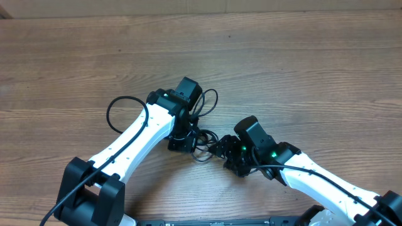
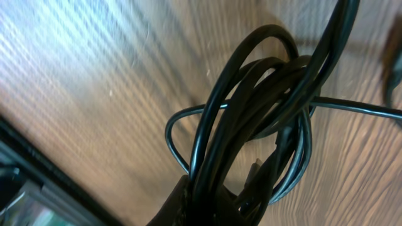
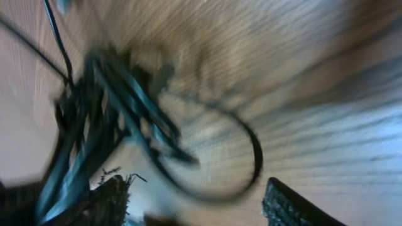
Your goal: Untangle cables
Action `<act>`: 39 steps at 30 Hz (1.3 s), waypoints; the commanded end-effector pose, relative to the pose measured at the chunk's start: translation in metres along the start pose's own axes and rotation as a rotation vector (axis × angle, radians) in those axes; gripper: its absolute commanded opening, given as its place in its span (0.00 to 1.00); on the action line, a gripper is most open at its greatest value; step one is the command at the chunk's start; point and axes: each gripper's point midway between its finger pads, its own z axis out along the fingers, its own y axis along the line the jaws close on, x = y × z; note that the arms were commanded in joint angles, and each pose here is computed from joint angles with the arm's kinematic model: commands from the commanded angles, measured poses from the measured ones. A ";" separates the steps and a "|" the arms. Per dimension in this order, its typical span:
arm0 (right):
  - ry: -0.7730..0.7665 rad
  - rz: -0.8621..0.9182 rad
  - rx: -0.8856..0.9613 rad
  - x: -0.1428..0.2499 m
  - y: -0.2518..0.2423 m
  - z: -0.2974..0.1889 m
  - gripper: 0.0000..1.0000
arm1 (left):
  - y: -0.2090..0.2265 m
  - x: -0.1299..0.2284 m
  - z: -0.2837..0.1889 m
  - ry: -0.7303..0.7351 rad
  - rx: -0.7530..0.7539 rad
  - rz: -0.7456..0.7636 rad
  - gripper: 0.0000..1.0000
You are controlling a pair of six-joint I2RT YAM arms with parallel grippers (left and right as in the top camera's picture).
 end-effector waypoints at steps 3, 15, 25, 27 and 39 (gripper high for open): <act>-0.253 0.027 0.019 -0.042 0.003 -0.008 0.62 | 0.007 0.018 0.001 0.113 -0.049 -0.027 0.08; -0.332 0.044 0.126 -0.062 -0.021 0.009 0.54 | 0.013 0.040 -0.003 0.245 -0.087 0.006 0.09; -0.355 0.049 0.183 -0.067 -0.035 0.013 0.35 | -0.001 0.018 -0.010 0.253 -0.034 0.068 0.04; -0.353 0.052 0.198 -0.066 -0.039 0.013 0.34 | -0.009 0.005 -0.014 0.250 -0.002 0.092 0.04; -0.381 0.052 0.211 -0.071 -0.041 0.010 0.32 | -0.047 -0.046 -0.054 0.324 0.205 0.269 0.04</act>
